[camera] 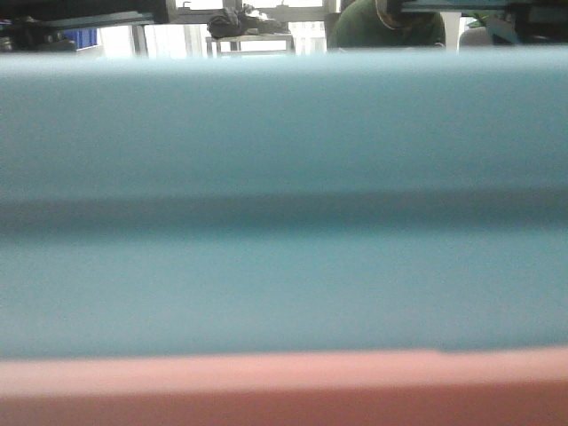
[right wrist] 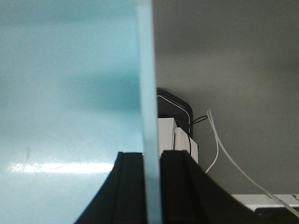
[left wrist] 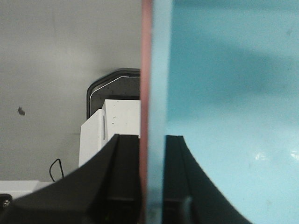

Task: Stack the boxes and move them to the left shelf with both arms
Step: 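Keep both grippers clamped on the bin walls as the base approaches the shelf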

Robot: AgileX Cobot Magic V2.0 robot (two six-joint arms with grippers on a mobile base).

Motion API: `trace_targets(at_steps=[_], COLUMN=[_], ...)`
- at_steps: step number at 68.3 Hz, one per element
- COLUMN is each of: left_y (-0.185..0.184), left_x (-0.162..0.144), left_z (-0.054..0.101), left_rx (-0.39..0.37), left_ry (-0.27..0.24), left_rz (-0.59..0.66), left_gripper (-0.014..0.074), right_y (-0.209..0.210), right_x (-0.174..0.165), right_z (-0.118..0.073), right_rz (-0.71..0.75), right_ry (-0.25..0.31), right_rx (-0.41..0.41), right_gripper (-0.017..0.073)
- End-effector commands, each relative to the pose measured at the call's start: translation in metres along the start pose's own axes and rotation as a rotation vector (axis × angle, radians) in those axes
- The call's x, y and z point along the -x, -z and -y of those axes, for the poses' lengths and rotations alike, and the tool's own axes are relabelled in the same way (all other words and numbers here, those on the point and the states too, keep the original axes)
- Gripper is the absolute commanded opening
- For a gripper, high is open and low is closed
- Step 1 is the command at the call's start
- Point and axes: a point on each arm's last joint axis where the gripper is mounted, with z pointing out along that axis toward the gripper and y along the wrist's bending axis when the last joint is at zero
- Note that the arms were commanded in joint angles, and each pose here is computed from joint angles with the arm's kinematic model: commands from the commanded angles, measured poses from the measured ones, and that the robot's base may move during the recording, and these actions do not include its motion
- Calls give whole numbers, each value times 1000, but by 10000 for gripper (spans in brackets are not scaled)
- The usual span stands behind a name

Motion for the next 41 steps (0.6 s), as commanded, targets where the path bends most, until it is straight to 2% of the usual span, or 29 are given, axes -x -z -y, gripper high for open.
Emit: trace_targets(at_steps=[1,41], left_y=[18,18], left_x=[-10,-10], left_z=[-6,-6], left_rx=[21,21], left_ry=[2,2], left_rz=[-38,-38], left_gripper=[-12,-12], right_y=[16,16], right_x=[-1,-1], right_z=[6,6], right_rz=[32,32], right_ry=[3,3], right_rx=[-6,-6], right_gripper=[66,66])
